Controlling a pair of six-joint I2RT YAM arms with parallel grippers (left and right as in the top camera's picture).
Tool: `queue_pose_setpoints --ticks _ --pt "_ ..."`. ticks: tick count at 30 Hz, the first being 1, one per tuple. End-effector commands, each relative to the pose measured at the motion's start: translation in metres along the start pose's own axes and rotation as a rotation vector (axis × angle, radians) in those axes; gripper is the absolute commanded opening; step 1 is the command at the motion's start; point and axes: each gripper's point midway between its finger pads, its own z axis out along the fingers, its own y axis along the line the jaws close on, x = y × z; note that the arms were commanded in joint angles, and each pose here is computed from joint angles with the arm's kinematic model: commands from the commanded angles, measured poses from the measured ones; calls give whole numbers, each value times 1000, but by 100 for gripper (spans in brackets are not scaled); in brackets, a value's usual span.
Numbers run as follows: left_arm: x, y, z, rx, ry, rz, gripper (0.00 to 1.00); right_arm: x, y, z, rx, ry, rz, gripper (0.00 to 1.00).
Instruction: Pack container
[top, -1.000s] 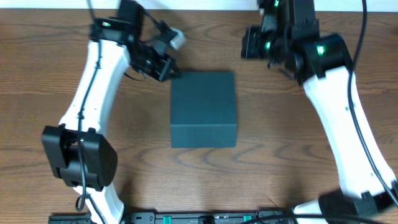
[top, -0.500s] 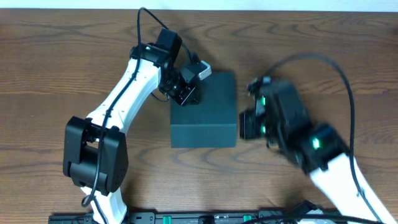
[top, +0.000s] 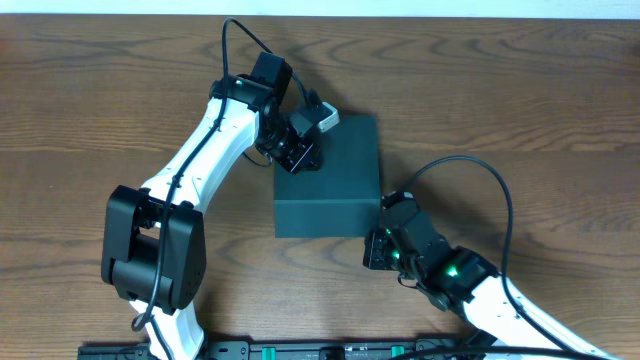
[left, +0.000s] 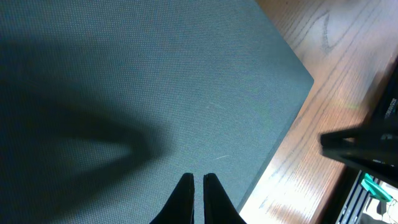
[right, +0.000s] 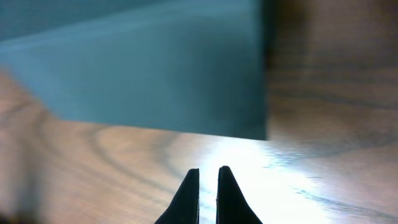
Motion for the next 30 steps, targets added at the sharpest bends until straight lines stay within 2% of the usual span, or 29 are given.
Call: queue_pose_setpoints --ticks 1,8,12,25,30 --pt "3 4 3 -4 13 -2 6 -8 -6 9 40 -51 60 1" --pt "-1 7 4 -17 -5 12 6 -30 9 28 -11 -132 60 1" --pt "-2 16 3 -65 -1 22 6 -33 11 42 -15 -141 60 2" --pt "-3 17 3 -69 -3 24 6 -47 16 61 -39 -199 96 1" --pt "1 15 3 -63 9 11 6 -35 28 61 -100 -129 60 1"
